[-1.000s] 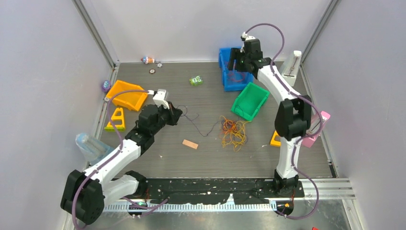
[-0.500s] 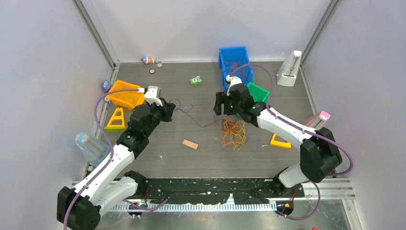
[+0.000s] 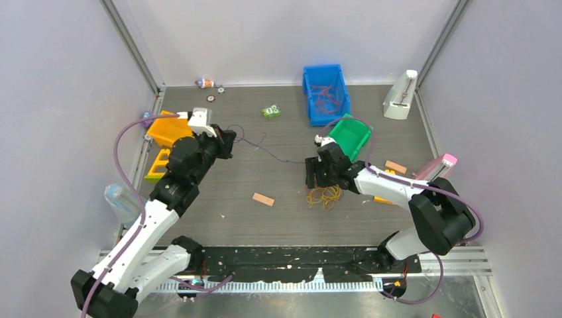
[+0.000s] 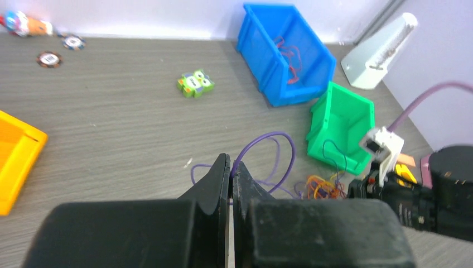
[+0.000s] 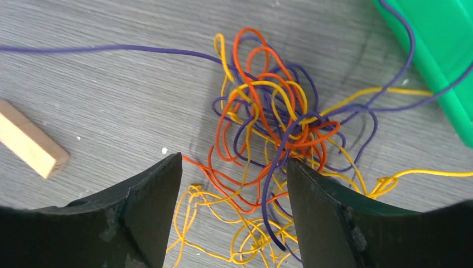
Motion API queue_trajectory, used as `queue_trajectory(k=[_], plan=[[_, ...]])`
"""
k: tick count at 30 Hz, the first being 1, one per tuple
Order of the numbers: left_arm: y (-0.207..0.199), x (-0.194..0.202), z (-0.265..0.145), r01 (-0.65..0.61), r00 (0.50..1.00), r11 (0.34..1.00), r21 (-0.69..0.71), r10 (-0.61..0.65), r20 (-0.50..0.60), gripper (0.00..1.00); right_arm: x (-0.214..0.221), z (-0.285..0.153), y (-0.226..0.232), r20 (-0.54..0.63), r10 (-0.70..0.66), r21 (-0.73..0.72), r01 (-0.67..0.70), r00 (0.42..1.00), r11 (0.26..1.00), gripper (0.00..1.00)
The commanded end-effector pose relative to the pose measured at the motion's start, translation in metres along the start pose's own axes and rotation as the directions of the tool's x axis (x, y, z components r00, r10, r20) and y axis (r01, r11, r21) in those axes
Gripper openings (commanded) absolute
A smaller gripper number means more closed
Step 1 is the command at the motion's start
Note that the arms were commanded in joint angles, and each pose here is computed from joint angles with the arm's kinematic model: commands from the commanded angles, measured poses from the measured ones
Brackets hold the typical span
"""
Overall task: Untangle the cables
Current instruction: Untie the cable.
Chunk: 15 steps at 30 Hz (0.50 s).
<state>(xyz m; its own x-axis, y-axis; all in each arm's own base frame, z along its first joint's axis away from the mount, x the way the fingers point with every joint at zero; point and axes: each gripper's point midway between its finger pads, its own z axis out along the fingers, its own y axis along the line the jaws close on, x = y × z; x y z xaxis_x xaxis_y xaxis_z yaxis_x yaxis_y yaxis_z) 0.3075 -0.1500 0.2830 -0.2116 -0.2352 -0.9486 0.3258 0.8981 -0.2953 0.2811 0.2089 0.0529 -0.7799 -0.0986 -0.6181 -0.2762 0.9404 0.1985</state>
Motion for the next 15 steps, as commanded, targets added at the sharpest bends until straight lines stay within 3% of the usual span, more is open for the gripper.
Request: queue_trajectory(k=[1, 9, 12, 15], plan=[[0.007, -0.06, -0.024, -0.025, 0.992, 0.995, -0.094, 0.036, 0.123, 0.0, -0.006, -0.004, -0.004, 0.055, 0.046, 0.032, -0.048, 0.997, 0.998, 0.73], [0.065, -0.107, -0.063, -0.001, 0.978, 0.937, -0.349, 0.073, 0.194, 0.0, -0.007, -0.014, -0.057, 0.108, 0.08, 0.305, -0.109, 0.991, 0.946, 0.56], [0.089, -0.118, -0.077, 0.035, 0.973, 0.899, -0.437, 0.069, 0.22, 0.0, -0.012, -0.022, -0.075, 0.16, 0.128, 0.338, -0.177, 0.979, 0.924, 0.53], [0.102, -0.126, -0.085, 0.046, 0.968, 0.869, -0.493, 0.083, 0.238, 0.0, -0.013, -0.025, -0.084, 0.197, 0.177, 0.317, -0.233, 0.964, 0.919, 0.42]])
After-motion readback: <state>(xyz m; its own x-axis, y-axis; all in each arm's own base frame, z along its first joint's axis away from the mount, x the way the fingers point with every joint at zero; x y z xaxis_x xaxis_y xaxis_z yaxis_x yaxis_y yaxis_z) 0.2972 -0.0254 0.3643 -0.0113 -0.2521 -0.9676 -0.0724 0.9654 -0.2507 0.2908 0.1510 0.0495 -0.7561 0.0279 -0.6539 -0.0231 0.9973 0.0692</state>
